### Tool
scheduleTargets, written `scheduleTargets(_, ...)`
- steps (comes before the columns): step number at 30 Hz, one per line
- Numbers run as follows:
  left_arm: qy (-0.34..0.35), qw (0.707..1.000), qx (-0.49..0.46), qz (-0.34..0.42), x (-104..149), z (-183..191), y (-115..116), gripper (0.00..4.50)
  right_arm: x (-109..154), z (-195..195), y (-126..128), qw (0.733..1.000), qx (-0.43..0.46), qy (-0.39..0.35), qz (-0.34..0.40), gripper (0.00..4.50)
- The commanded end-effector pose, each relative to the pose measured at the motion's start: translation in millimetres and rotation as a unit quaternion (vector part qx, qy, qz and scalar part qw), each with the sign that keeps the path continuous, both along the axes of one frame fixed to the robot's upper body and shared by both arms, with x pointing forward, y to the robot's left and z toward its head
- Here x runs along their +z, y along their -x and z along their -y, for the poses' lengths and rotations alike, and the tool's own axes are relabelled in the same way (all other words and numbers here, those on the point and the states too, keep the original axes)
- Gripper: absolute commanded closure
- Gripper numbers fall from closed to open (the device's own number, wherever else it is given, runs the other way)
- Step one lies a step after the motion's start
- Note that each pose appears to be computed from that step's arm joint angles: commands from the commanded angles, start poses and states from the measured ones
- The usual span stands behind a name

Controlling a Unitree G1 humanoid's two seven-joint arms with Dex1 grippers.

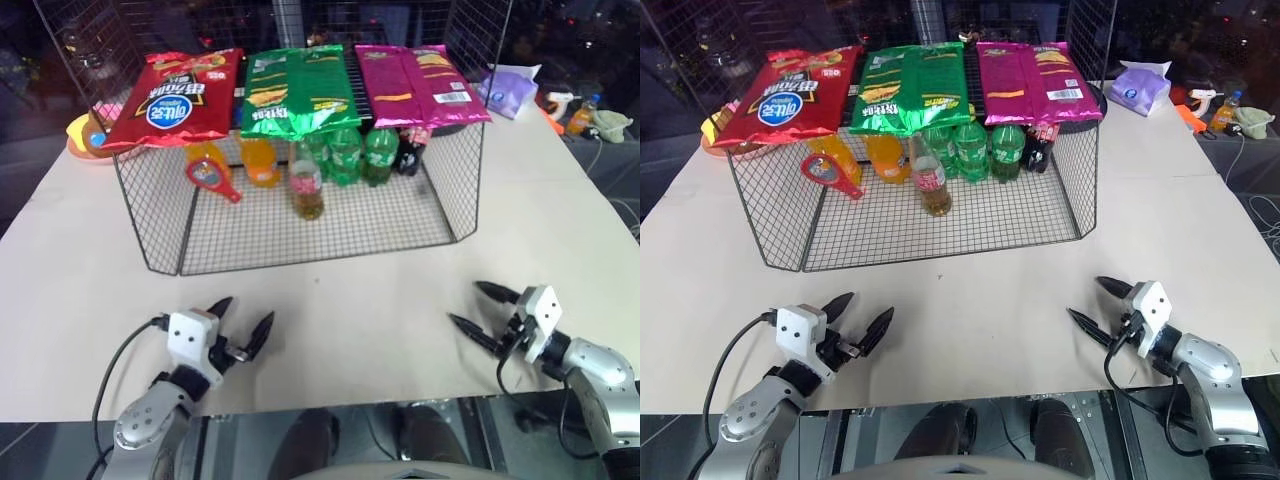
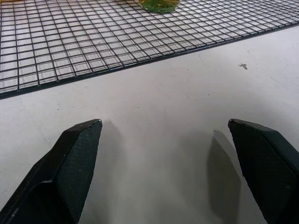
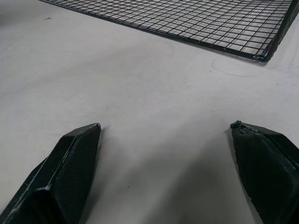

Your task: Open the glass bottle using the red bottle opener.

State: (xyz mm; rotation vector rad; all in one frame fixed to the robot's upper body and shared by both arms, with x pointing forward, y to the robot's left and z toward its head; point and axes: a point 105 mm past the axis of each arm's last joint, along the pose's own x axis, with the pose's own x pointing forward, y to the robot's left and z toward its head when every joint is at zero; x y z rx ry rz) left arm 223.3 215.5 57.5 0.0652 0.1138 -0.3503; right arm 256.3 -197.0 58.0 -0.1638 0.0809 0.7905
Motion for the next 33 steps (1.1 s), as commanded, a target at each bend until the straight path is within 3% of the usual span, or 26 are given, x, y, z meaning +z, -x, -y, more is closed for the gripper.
scheduleTargets(1, -0.008, 1.0, 0.002, 0.001, -1.8, -3.1, 2.7, 0.02, -1.9, 10.8, 1.0, 1.0, -0.013, 0.012, -0.001, 0.0)
scheduleTargets(24, -0.01, 1.0, 0.001, 0.029, -1.0, -11.8, 4.8, 0.02, -5.1, 10.0, 2.6, 1.0, 0.005, 0.022, 0.02, 0.0)
scheduleTargets(33, -0.015, 0.994, 0.06, 0.087, 27.2, -37.3, -24.6, 0.02, 16.9, -30.2, 4.9, 0.996, 0.074, -0.015, 0.04, 0.0)
